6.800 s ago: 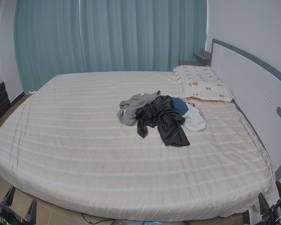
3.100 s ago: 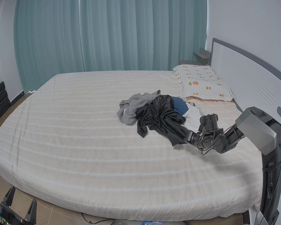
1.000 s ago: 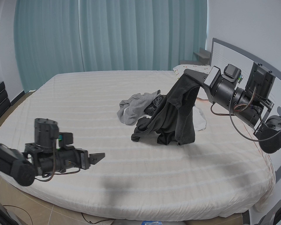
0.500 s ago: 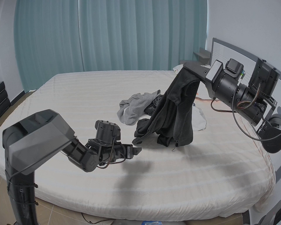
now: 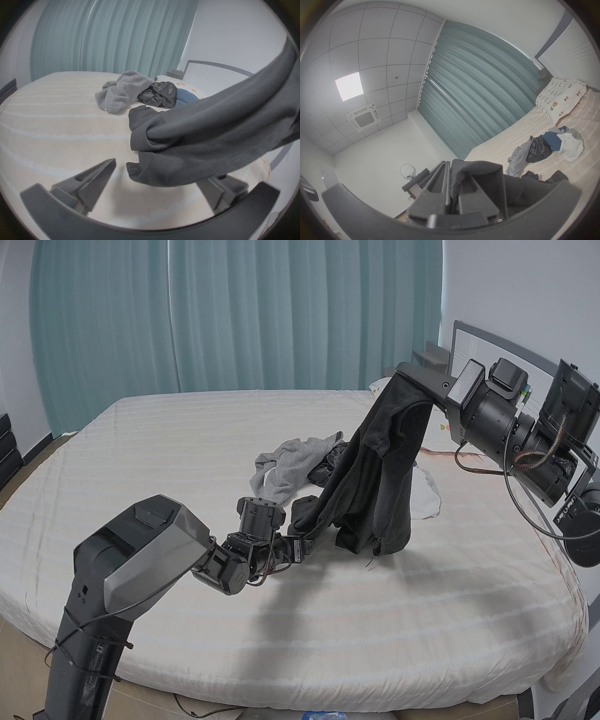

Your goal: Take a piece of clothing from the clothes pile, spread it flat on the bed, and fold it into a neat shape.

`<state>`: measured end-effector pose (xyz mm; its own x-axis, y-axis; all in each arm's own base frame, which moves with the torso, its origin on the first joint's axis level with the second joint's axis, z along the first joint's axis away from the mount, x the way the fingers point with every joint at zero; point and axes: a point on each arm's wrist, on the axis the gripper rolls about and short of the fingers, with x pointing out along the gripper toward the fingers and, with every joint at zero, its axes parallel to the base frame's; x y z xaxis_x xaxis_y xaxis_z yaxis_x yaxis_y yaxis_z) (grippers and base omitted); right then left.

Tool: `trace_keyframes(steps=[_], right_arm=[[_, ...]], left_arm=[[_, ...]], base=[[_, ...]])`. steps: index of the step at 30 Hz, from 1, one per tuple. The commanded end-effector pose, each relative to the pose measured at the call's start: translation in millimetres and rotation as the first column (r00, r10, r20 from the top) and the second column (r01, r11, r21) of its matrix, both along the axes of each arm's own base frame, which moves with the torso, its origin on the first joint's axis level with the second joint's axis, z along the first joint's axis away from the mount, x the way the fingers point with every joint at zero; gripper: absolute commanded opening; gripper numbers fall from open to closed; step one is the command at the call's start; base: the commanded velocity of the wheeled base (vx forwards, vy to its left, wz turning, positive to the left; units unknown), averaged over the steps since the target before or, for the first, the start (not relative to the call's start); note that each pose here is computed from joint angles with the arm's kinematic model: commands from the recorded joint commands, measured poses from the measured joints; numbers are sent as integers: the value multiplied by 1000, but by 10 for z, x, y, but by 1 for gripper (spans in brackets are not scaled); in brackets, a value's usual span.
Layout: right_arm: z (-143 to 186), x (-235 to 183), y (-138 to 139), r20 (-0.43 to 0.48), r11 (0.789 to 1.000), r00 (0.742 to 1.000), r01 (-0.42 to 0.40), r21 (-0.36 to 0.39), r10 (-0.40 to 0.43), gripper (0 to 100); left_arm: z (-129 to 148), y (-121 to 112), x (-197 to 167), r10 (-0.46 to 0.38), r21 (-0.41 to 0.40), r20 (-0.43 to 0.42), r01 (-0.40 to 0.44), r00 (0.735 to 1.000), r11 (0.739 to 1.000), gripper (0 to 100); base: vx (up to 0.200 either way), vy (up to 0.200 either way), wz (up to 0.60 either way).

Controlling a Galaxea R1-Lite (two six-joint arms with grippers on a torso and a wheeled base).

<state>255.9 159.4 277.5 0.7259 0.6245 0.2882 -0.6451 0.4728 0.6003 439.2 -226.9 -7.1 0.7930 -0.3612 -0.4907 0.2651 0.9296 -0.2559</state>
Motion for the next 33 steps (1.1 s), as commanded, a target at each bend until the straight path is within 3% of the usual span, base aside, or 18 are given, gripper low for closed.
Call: trace_keyframes(steps=[1,6,8,13,16,18,19,20,22,26,27,33], right_arm=[[-48,37,-13,-14,1000,1000,8,-7,-8,0],[-114,120,-41,-40,1000,999,26,-9,-26,0],[-173,205,-92,-69,999,996,47,-5,-47,0],[-391,403,-129,-129,996,988,76,-40,-81,0],[-608,567,-121,-182,993,978,93,-71,-105,0],[-861,754,-81,-238,989,962,109,-104,-131,0],[-872,760,-78,-241,989,962,109,-105,-131,0],[-1035,858,-24,-271,986,952,111,-127,-142,0],[-1097,944,13,-272,981,947,140,-135,-173,0],[-775,1051,-33,-170,972,957,228,-53,-234,0],[-544,1040,-120,-101,964,959,265,0,-263,0],[258,746,-391,96,947,949,287,142,-302,0]], left_arm=[[-206,-18,76,30,-15,-34,-31,999,999,0],[-140,-5,84,69,-80,-53,-73,996,994,0],[80,71,86,107,-138,-51,-114,993,984,0],[464,230,-140,123,-153,-78,-134,989,979,0],[743,300,-286,125,-168,-69,-135,990,977,0],[1120,371,-434,134,-212,-49,-141,990,967,0],[1139,375,-444,134,-215,-51,-142,990,966,0],[1412,424,-548,132,-241,-42,-138,990,961,0],[1650,469,-643,136,-257,-32,-139,990,956,0],[2032,582,-790,157,-312,19,-143,987,939,0],[2180,672,-840,175,-335,51,-149,983,930,0],[2679,899,-1092,203,-393,156,-127,967,910,0]], base=[[0,0,0],[0,0,0],[0,0,0],[0,0,0],[0,0,0],[0,0,0],[0,0,0],[0,0,0],[0,0,0],[0,0,0],[0,0,0],[0,0,0]])
